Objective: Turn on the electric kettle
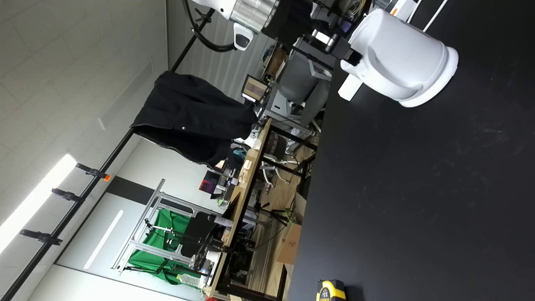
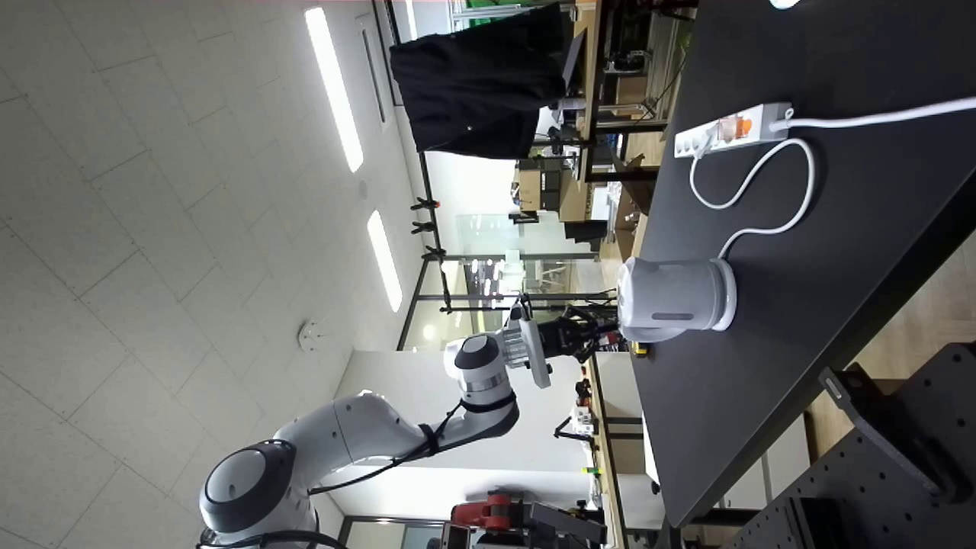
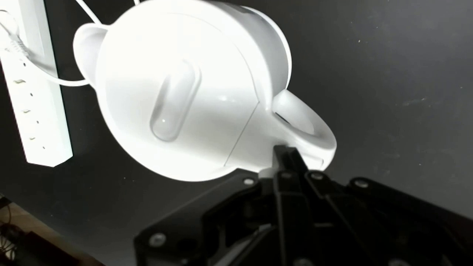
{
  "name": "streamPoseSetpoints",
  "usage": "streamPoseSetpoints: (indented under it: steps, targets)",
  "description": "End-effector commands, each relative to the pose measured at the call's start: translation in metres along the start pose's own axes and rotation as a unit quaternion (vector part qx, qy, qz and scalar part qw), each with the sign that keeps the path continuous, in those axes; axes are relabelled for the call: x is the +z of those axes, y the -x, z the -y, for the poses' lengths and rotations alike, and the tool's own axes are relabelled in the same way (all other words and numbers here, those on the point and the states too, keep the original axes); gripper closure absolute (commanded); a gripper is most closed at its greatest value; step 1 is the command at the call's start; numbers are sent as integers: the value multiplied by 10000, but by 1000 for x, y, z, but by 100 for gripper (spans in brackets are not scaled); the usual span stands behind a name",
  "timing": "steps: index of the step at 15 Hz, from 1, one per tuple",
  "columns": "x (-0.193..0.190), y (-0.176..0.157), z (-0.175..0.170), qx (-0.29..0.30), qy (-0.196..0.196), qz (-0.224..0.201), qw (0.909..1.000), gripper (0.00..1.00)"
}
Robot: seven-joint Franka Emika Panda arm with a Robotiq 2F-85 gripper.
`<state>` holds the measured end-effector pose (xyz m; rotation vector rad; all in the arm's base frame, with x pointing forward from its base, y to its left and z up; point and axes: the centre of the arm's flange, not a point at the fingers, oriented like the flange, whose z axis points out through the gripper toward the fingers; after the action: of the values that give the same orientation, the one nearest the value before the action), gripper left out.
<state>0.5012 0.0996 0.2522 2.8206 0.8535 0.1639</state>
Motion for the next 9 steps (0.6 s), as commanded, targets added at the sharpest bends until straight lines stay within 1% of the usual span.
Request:
streamPoseSetpoints:
  steps: [1,7,9]
  targets:
    - [13,-2,-11,110,101,163,9998,100]
    - [16,0,-20,194,95,242,9995,100]
    - [17,-1,-20,243,-11,167,9996,100]
